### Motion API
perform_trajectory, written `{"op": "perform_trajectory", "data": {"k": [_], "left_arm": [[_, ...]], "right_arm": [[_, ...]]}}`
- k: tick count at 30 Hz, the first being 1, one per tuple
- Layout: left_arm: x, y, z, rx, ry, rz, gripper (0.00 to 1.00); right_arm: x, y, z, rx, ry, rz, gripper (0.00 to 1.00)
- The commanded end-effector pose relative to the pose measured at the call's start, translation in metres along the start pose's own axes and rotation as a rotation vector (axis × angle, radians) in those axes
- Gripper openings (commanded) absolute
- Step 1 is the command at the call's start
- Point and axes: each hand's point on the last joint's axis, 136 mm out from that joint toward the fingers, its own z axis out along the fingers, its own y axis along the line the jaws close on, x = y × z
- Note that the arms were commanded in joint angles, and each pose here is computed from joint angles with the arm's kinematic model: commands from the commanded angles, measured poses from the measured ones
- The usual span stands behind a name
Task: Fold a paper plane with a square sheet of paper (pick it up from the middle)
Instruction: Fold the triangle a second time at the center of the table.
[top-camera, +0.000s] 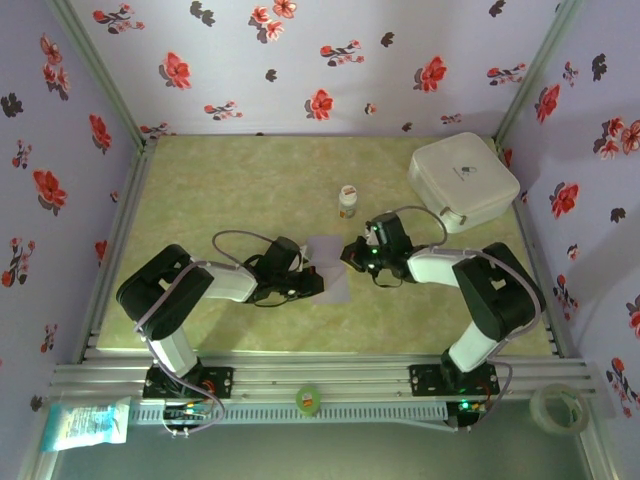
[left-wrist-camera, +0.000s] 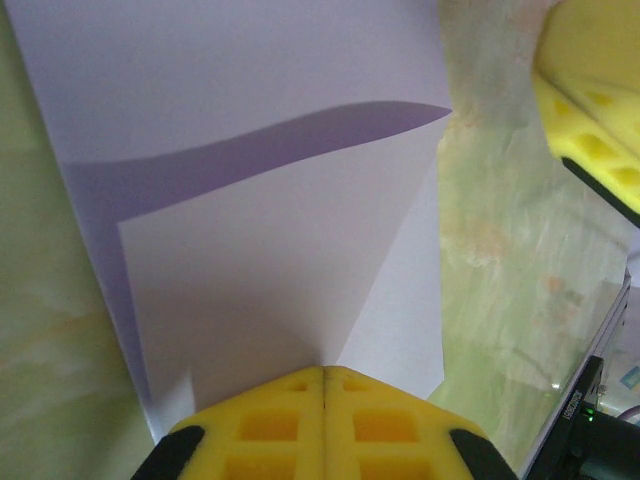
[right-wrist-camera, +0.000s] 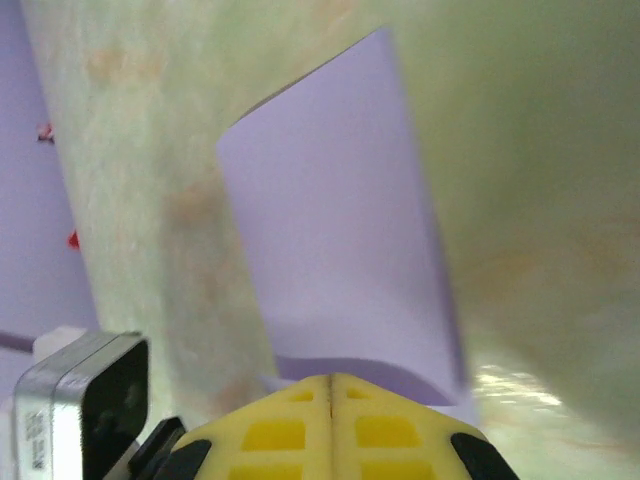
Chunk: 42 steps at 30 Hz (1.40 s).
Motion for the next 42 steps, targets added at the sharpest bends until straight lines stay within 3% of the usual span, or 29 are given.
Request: {"op": "perform_trajectory", "data": {"k": [1, 12, 19, 24, 33, 42], "left_arm": [[0.027, 0.046, 0.001, -0.157, 0.063, -0.054, 0.0], [0.015, 0.019, -0.006, -0.094, 0.044, -0.028, 0.0], [-0.012, -0.028, -0.018, -0.002, -0.012, 0.011, 0.0], [-0.017, -0.045, -0.009, 0.02, 0.022, 0.05, 0.0], [-0.009, -0.01, 0.02, -0.108, 0.086, 0.016, 0.0], [0.03, 0.023, 0.005, -0.188, 0.125, -0.042, 0.01]], "right_arm": [[0.015, 0.01, 0.011, -0.017, 0.058, -0.047, 0.0], [0.015, -0.068, 0.011, 0.219, 0.032, 0.079, 0.0], [0.018, -0.072, 0.009, 0.231, 0.045, 0.078, 0.0], [0.017, -0.072, 0.011, 0.231, 0.049, 0.082, 0.0], [0.018, -0.072, 0.011, 0.227, 0.053, 0.086, 0.0], [0.018, -0.075, 0.011, 0.243, 0.049, 0.088, 0.0]]}}
